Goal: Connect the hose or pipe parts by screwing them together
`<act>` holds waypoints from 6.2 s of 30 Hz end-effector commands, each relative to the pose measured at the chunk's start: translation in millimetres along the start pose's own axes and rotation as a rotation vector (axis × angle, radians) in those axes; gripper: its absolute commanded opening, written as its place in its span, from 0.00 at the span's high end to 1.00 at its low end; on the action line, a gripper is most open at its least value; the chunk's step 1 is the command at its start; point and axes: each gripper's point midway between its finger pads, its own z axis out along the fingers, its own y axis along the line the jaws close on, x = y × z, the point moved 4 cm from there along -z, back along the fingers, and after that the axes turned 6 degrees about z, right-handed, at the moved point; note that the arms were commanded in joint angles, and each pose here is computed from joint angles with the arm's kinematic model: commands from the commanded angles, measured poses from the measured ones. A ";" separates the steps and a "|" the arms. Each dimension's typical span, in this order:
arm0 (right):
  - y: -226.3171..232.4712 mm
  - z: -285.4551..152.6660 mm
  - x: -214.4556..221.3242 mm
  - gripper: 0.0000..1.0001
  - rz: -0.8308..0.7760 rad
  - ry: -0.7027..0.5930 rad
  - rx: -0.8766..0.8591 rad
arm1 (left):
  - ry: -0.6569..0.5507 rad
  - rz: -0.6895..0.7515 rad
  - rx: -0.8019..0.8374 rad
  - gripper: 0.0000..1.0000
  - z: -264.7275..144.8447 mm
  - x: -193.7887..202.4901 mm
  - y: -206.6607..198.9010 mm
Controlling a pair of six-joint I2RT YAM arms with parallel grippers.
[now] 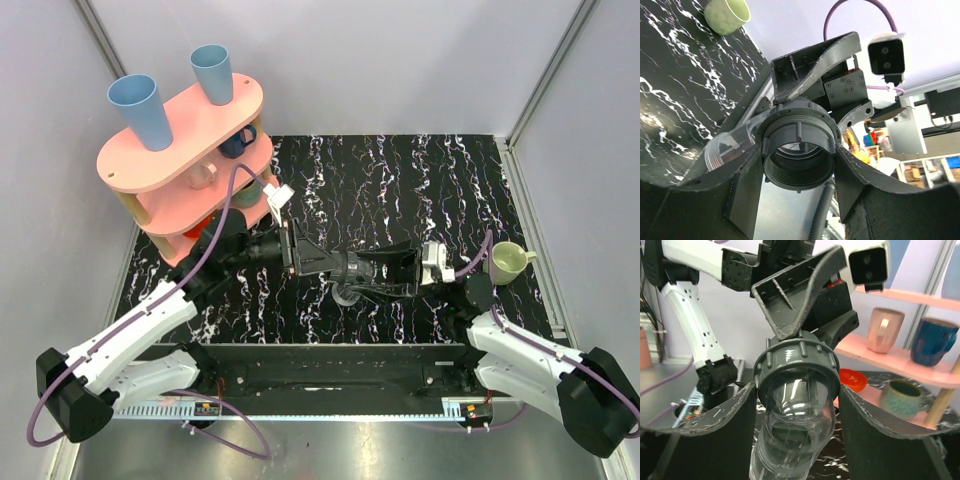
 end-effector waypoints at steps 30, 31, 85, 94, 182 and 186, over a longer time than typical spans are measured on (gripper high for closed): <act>8.4 34.5 -13.2 1.00 0.897 0.124 -0.009 | 0.092 1.244 -0.030 0.58 -15.8 0.3 55.4; 6.5 33.9 -10.9 1.00 0.860 0.126 0.001 | 0.076 1.233 -0.056 0.44 -17.3 -3.1 53.7; -0.2 18.2 -28.6 1.00 -0.224 0.019 0.026 | -0.054 -0.186 0.114 0.37 -9.4 -2.4 -1.8; -4.2 21.0 -24.6 1.00 -0.148 0.020 0.055 | -0.062 -0.077 0.184 0.68 -11.3 -1.2 -8.4; -3.6 34.0 -24.5 1.00 0.079 0.107 0.065 | -0.026 0.198 0.157 1.00 -17.8 0.2 -2.6; 0.0 37.9 -23.5 1.00 0.184 0.112 0.052 | -0.039 0.395 0.147 1.00 -24.5 6.4 4.4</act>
